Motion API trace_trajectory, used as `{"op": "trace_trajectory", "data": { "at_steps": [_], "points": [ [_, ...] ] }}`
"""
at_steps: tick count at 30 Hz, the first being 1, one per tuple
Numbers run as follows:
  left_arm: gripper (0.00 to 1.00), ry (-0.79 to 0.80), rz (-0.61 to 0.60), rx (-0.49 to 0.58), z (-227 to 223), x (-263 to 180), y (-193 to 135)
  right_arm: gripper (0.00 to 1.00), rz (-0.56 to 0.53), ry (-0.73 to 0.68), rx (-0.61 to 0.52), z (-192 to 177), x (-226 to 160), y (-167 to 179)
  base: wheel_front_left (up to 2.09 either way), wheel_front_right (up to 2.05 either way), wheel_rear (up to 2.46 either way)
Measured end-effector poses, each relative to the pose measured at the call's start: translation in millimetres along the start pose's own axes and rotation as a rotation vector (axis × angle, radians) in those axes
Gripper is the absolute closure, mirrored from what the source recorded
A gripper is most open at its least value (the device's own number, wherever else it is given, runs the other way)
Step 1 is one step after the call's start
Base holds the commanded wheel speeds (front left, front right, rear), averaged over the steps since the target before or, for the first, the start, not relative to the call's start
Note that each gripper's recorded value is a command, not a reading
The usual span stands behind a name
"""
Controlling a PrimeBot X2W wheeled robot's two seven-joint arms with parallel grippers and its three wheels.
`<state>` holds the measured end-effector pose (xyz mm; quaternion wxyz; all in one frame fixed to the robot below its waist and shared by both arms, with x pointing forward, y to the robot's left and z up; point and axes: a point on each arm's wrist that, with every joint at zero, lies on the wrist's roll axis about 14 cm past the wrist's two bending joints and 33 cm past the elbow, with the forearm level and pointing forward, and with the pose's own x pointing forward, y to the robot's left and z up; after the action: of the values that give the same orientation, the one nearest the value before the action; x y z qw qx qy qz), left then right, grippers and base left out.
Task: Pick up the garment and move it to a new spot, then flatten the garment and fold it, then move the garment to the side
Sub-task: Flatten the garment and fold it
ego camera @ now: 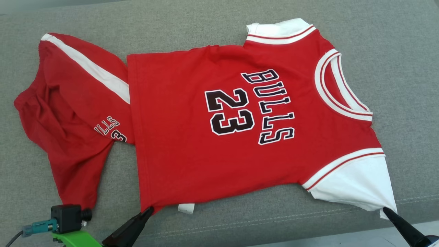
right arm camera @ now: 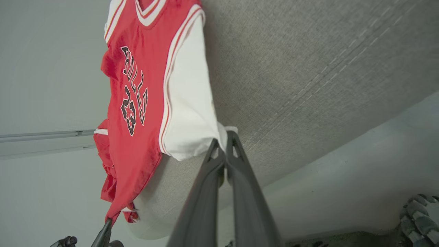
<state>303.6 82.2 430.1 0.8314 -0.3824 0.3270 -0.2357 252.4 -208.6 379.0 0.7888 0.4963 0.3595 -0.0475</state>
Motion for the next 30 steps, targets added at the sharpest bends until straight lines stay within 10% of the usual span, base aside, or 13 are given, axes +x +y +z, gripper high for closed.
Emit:
{"op": "trace_trajectory", "data": {
  "at_steps": [16, 17, 19, 22, 23, 30],
  "points": [
    [1.0, -0.007, 0.072, -0.039, -16.0, -13.5, 12.9, 1.0, -0.017, 0.031, -0.029, -13.9, -5.1, -10.6, 0.0, 0.0, 0.0],
    [0.96, -0.015, 0.073, -0.039, -15.2, -14.0, 13.1, 1.0, -0.017, 0.031, -0.038, -14.5, -5.6, -10.8, 0.0, 0.0, 0.0],
    [0.53, -0.034, 0.07, -0.046, -13.0, -14.1, 11.2, 1.0, -0.017, 0.031, -0.06, -15.1, -6.5, -11.4, 0.0, 0.0, 0.0],
    [0.0, -0.042, 0.082, -0.043, -13.0, -14.7, 13.0, 0.43, -0.011, 0.036, -0.092, -16.0, -5.3, -9.1, 0.0, 0.0, 0.0],
    [0.0, -0.042, 0.086, -0.044, -13.7, -14.3, 14.0, 0.02, -0.009, 0.036, -0.1, -15.9, -4.9, -8.3, 0.0, 0.0, 0.0],
    [0.0, -0.023, 0.126, -0.058, -25.6, -11.7, 23.5, 0.0, -0.038, 0.057, -0.168, -21.4, -3.2, -14.0, 0.0, 0.0, 0.0]
  ]
}}
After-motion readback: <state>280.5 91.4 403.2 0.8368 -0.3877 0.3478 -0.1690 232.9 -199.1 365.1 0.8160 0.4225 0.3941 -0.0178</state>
